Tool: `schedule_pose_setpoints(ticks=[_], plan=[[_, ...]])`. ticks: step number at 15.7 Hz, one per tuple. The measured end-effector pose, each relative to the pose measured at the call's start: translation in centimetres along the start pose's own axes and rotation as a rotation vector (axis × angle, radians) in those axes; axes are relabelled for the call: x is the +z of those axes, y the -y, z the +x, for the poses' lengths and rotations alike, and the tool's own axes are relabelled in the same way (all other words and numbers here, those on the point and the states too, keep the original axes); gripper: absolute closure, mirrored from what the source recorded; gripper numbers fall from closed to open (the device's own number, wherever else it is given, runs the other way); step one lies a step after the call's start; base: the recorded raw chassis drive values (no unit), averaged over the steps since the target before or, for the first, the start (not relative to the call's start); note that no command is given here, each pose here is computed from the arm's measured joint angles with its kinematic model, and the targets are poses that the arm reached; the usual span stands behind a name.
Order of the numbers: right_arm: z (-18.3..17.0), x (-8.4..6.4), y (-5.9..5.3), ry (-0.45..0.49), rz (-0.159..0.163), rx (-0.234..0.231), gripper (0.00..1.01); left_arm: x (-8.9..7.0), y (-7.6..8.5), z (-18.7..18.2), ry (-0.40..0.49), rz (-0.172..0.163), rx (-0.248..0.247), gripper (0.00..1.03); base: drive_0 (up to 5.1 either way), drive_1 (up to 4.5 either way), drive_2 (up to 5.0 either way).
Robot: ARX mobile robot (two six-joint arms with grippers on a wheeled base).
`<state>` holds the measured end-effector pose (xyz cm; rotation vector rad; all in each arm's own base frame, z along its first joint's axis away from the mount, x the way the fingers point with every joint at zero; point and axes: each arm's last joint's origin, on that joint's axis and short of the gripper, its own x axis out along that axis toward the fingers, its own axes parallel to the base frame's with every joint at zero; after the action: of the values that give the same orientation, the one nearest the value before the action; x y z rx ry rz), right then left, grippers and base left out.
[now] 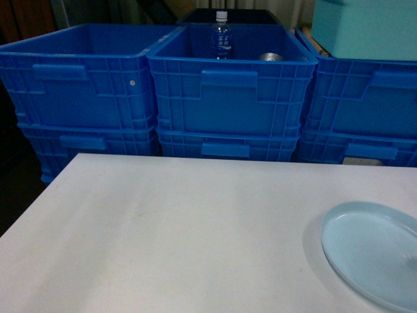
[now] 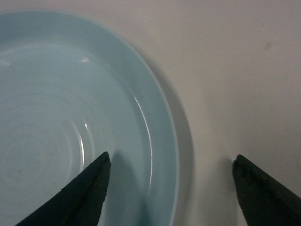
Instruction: Place blue tray on left shelf second layer neatly
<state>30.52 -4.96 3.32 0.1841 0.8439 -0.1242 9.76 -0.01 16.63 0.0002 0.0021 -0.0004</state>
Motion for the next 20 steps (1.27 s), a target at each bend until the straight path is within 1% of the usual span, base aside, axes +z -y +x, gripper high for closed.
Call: schedule_pose_setpoints(ticks=[3,4,5,7,8,12,13,14,15,16,18,20], plan=[[-0.2,-0.6,-1.2,0.0,-0.032,-0.018,0.5,0.0,0.0,0.0,0.0,0.0,0.0,0.05,0.0,0.0,0.0],[-0.2,-0.7,-1.4,0.003,-0.041,-0.017,0.61,0.0,0.0,0.0,0.0,0.0,0.0,0.05,0.0,0.0,0.0],[-0.2,-0.8,-1.6,0.002,-0.044,-0.032,0.72,0.0,0.0,0.0,0.0,0.0,0.0,0.05,0.0,0.0,0.0],[-0.3,-0.9,-1.6,0.012,-0.047,-0.056,0.93,0.0,0.0,0.0,0.0,0.0,0.0,0.05,0.0,0.0,0.0],[-0.4,-1.0,-1.6,0.02,-0.045,-0.058,1.0,0.0,0.0,0.0,0.0,0.0,0.0,0.05,0.0,0.0,0.0],[-0.6,-1.2,-1.6,0.027,-0.046,-0.053,0.99,0.0,0.0,0.0,0.0,0.0,0.0,0.05,0.0,0.0,0.0],[-0.9,-1.4,-1.8,0.031,-0.054,-0.047,0.99,0.0,0.0,0.0,0.0,0.0,0.0,0.05,0.0,0.0,0.0],[-1.3,-1.7,-1.9,0.041,-0.067,-0.038,0.99,0.0,0.0,0.0,0.0,0.0,0.001,0.05,0.0,0.0,0.0],[-1.8,-2.0,-2.1,0.058,-0.093,-0.033,0.99,0.0,0.0,0.0,0.0,0.0,0.0,0.05,0.0,0.0,0.0],[-2.6,-2.2,-2.3,0.081,-0.13,-0.026,0.99,0.0,0.0,0.0,0.0,0.0,0.0,0.05,0.0,0.0,0.0],[-3.7,-1.6,-2.6,0.133,-0.165,-0.006,0.99,0.0,0.0,0.0,0.0,0.0,0.0,0.05,0.0,0.0,0.0],[-4.4,-1.0,-2.9,0.164,-0.187,0.01,0.99,0.0,0.0,0.0,0.0,0.0,0.0,0.05,0.0,0.0,0.0]])
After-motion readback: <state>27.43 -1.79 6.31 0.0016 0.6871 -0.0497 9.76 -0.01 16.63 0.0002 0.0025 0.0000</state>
